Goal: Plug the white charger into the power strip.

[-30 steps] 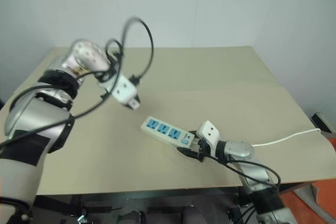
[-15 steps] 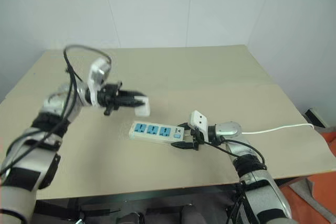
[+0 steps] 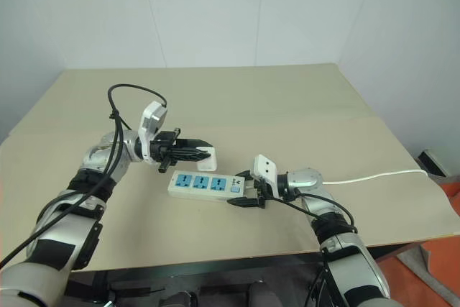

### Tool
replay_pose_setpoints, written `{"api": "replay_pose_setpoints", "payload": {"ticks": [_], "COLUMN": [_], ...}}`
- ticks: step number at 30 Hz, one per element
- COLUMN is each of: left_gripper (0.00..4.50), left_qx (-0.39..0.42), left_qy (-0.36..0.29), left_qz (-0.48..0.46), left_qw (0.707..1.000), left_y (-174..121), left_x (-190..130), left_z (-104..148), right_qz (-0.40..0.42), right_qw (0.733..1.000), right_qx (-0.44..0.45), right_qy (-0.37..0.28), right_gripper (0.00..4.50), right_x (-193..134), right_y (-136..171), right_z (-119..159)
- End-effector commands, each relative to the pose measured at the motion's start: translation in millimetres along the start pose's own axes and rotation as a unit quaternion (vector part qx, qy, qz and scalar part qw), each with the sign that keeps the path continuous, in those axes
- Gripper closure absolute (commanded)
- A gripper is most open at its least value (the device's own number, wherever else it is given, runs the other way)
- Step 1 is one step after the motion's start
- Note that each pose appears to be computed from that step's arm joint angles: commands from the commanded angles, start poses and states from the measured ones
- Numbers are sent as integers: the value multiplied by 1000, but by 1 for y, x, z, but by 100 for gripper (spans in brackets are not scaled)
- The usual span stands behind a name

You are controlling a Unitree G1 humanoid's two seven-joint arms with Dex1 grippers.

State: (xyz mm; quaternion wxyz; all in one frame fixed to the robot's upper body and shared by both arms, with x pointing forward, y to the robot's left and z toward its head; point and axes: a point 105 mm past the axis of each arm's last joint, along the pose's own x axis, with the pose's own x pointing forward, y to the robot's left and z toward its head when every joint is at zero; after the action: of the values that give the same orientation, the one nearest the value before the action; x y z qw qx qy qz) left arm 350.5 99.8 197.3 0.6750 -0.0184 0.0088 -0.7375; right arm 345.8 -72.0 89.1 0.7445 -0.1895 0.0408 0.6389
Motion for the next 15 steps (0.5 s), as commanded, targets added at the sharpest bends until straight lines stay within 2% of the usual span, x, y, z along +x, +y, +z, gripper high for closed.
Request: {"api": "replay_pose_setpoints", "payload": {"ticks": [1, 15], "left_gripper": [346, 346], "left_qx": [-1, -38], "left_qy": [6, 47], "left_qz": [-8, -5], "left_qw": [1000, 998], "left_y": [0, 5], "left_x": [4, 9], "left_z": [1, -25], "right_qz": [21, 11], "right_qw": [1000, 1000], "right_qx": [9, 3], "right_qy": [21, 27], "right_gripper": [107, 107], "right_x": [9, 11], "right_y": [14, 13], "right_z": [-14, -16]}}
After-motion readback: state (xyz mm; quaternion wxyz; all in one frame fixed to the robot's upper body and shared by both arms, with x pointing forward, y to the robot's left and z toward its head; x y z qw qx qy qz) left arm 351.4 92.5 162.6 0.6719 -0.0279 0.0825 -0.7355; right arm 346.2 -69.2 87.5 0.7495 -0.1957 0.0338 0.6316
